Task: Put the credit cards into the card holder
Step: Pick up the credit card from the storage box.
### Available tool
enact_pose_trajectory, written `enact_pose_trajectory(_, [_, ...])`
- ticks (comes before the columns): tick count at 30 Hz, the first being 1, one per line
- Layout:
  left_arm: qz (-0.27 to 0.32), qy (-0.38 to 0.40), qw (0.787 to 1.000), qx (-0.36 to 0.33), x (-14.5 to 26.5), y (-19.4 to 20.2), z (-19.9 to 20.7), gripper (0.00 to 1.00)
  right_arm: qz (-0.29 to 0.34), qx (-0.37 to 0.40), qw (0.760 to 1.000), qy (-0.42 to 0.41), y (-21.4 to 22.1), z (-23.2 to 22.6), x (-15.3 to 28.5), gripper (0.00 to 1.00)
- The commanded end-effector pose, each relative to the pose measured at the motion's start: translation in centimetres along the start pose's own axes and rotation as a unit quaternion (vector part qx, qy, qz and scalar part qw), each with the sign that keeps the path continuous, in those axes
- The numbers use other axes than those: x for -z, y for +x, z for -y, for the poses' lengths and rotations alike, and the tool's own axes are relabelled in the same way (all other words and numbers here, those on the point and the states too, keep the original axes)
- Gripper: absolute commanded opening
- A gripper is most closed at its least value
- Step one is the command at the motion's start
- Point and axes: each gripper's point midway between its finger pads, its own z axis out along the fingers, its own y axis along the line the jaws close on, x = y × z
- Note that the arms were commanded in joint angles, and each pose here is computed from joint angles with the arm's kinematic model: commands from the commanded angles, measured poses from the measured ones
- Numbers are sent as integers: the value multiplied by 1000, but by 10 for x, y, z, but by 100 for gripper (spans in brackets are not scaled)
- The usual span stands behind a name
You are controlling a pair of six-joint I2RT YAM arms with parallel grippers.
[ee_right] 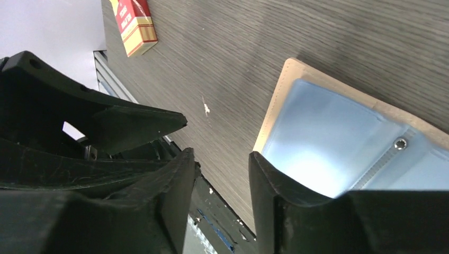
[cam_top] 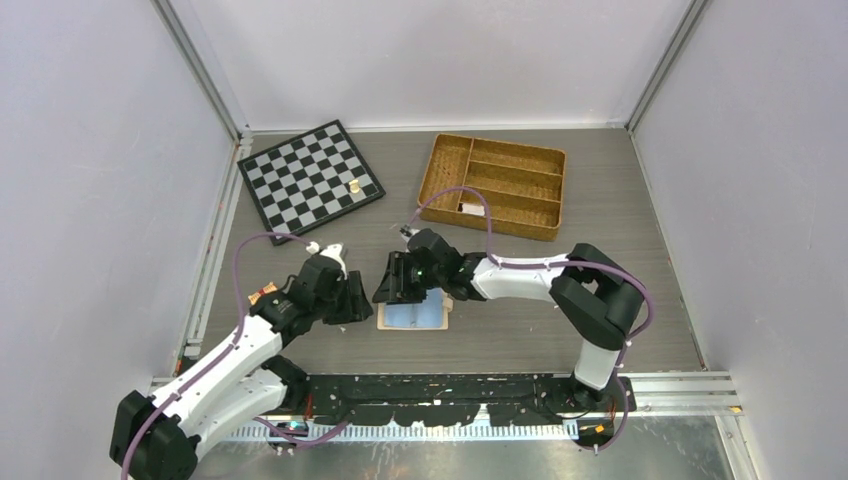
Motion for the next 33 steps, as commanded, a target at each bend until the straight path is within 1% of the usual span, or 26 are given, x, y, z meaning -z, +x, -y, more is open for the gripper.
enact_pose_trajectory(1, [22,22,999,-8,14,-22,16,57,34,49,998,-17,-23,-39,27,52])
enact_pose_trajectory(2, [24,24,999,-9,16,-24,18,61,44,66,997,-12,-29,-44,35,57])
enact_pose_trajectory(4, [29,32,999,-12,18,-30,23,66,55,86,995,11,-37,-45,50,65])
enact_pose_trajectory(6, [34,38,999,-17,21,-36,28,69,72,106,991,34,-50,-43,68,73])
enact_pose_trajectory(8, [38,42,998,-19,23,-41,32,71,90,120,987,61,-66,-34,86,79])
enact_pose_trajectory(11, [38,53,998,-23,24,-49,41,75,111,132,979,105,-90,-11,114,85])
enact_pose_trajectory(14, [32,69,997,-29,22,-54,51,81,128,147,969,150,-114,17,144,90])
enact_pose_trajectory(16, [25,78,996,-33,19,-56,57,85,125,168,960,185,-127,36,163,91])
enact_pose_trajectory(20, [8,97,993,-64,19,-66,68,89,125,240,926,263,-158,60,189,95])
enact_pose_trajectory(24, [-11,110,988,-109,29,-85,76,91,98,308,905,278,-180,71,189,100])
enact_pose_trajectory(26, [-21,107,985,-131,32,-90,74,91,80,338,895,280,-190,76,184,100])
enact_pose_trajectory(27, [-23,104,984,-141,33,-92,72,91,66,350,895,269,-192,77,178,100])
enact_pose_trajectory(31, [-18,90,984,-154,31,-101,60,92,30,393,878,272,-208,96,159,100])
enact_pose_trajectory(33, [-12,87,985,-151,30,-105,55,92,19,400,876,270,-216,104,150,100])
